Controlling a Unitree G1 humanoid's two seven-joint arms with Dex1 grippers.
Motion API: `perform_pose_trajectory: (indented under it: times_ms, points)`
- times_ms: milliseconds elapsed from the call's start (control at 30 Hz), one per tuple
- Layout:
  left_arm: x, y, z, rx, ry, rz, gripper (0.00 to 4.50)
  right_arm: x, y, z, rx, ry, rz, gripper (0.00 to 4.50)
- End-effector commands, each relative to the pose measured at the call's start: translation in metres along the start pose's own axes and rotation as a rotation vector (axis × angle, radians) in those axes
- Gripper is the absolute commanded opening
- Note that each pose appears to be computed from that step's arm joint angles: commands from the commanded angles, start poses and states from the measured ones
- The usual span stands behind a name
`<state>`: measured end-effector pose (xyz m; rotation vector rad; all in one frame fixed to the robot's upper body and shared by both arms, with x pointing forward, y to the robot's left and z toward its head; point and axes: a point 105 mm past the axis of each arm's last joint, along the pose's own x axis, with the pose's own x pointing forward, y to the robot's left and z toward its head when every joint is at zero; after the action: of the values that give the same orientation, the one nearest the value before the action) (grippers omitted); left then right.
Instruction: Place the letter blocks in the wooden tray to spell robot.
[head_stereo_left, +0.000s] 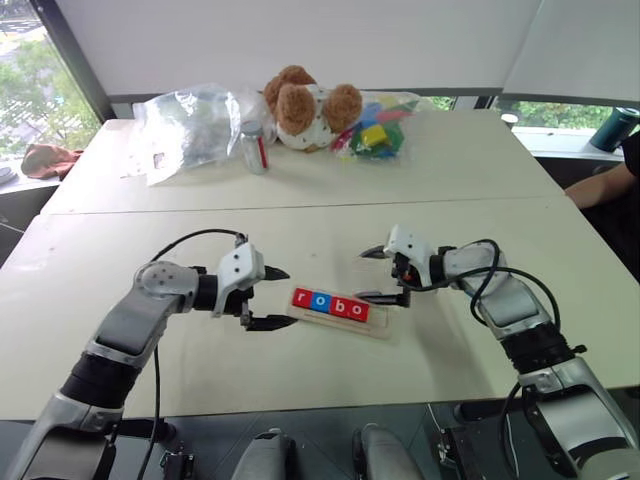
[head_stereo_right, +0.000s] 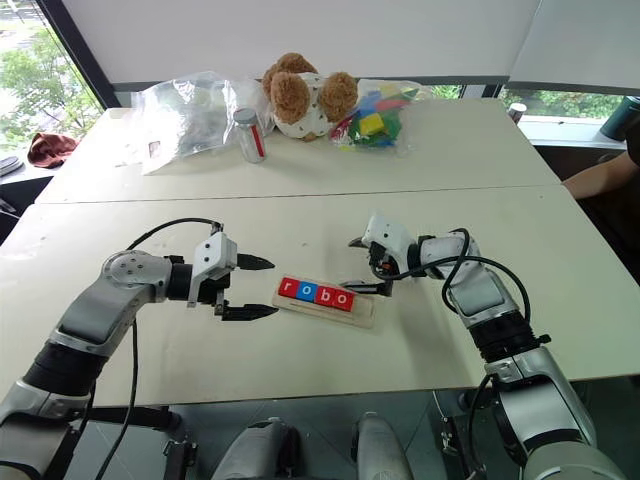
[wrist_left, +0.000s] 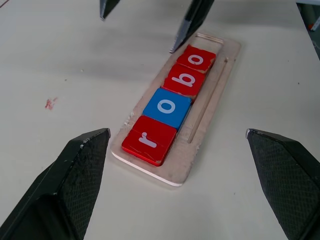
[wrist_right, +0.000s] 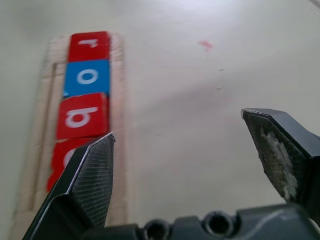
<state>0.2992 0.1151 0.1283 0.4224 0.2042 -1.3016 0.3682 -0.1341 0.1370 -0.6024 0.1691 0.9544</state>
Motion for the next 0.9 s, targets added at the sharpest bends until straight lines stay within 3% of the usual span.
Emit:
perform_pose_trajectory:
  times_ms: [33, 100, 200, 333, 567, 900]
  points:
    - [-0.001, -0.004, 0.022, 0.040, -0.063, -0.004, 4.50, -0.048, -0.063, 0.024, 0.111, -0.055, -0.505, 4.41]
    - [0.000, -0.009, 0.027, 0.048, -0.071, -0.023, 4.50, -0.078, -0.071, 0.017, 0.234, -0.022, -0.786, 4.41]
    - [0.006, -0.013, 0.033, 0.057, -0.089, -0.044, 4.50, -0.116, -0.050, 0.006, 0.420, 0.037, -1.093, 4.41]
    - [0.014, -0.008, 0.037, 0.053, -0.114, -0.044, 4.50, -0.126, -0.012, 0.003, 0.479, 0.098, -1.159, 4.41]
    - [0.025, -0.005, 0.035, 0.055, -0.123, -0.072, 4.50, -0.122, 0.038, -0.039, 0.885, 0.262, -1.206, 4.41]
    - [0.018, -0.006, 0.029, 0.043, -0.102, -0.042, 4.50, -0.094, 0.038, -0.067, 1.045, 0.320, -1.167, 4.41]
